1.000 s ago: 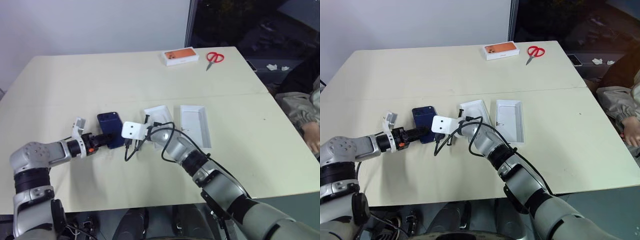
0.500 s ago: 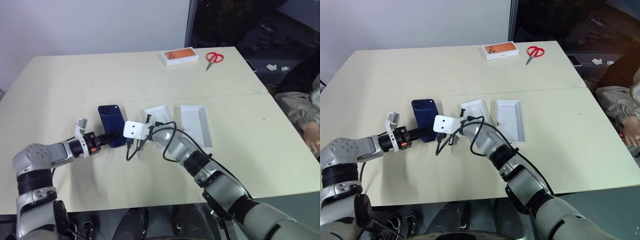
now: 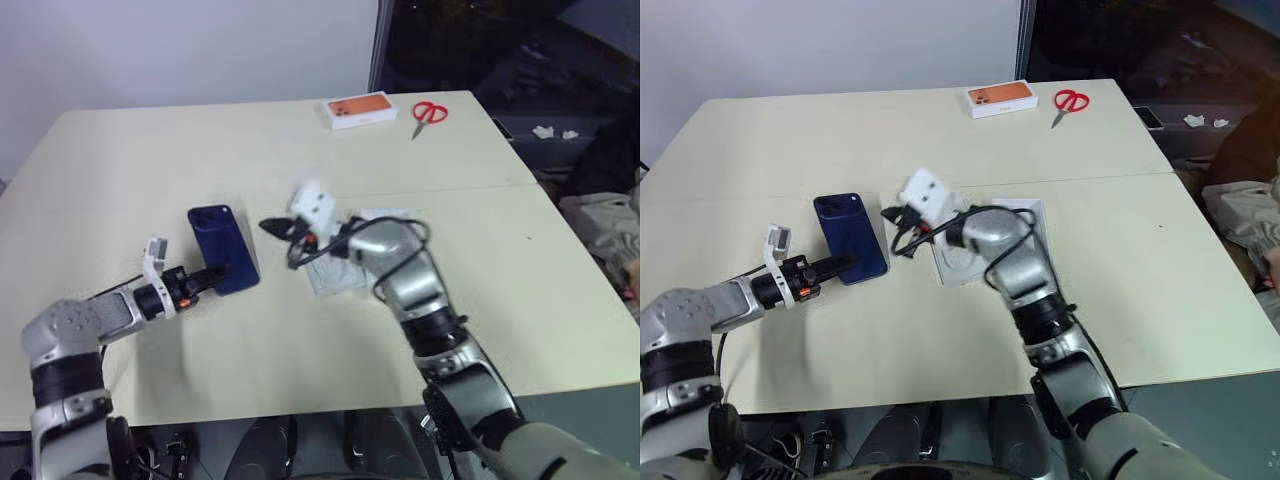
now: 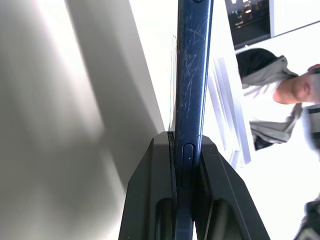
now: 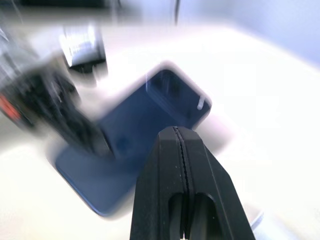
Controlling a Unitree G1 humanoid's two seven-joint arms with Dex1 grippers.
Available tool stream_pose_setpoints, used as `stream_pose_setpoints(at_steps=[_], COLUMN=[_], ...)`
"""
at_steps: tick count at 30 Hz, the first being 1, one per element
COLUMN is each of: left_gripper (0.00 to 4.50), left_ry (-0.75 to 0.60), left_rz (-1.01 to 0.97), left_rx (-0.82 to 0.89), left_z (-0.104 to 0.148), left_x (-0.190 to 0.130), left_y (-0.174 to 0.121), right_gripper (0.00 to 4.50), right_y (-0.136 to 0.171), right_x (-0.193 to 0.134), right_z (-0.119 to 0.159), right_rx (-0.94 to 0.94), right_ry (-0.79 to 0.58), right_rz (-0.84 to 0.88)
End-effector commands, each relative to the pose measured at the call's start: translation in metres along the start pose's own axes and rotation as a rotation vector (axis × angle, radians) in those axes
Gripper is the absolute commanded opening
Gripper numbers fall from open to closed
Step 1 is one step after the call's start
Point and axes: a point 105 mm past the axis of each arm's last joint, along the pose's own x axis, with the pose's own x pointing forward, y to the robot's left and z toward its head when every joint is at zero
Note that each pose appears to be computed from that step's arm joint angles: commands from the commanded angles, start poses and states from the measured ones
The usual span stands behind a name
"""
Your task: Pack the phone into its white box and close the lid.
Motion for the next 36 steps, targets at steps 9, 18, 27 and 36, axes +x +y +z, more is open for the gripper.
stream_pose_setpoints(at_steps=[9,18,27,36], left_gripper=[0.00,0.00,0.00,0.00], left_ry=[0.011,0.047,0.155,0.210], left_rz=[-0.397,-0.373,-0.290,-0.270], left_rx=[-0.154,-0.266,-0.322,-0.309], left_z=[0.012,-0.021,-0.051,-0.056], left_x=[0.034,0.077,0.109,0.125], left_y=[-0.083,-0.090,-0.086,-0.086], right_gripper=[3.39,4.45,4.45,4.45], right_y=[-0.009,-0.020,-0.023,-0.022], right_x=[-0.109,-0.154,-0.156,-0.155], right_z=[-0.029,-0.016,-0.019,-0.022], right_rx=[-0.131,-0.182,-0.230,-0.249], right_ry=[0.101,0.128,0.157,0.184], right_rz=[0.080,0.057,0.012,-0.005])
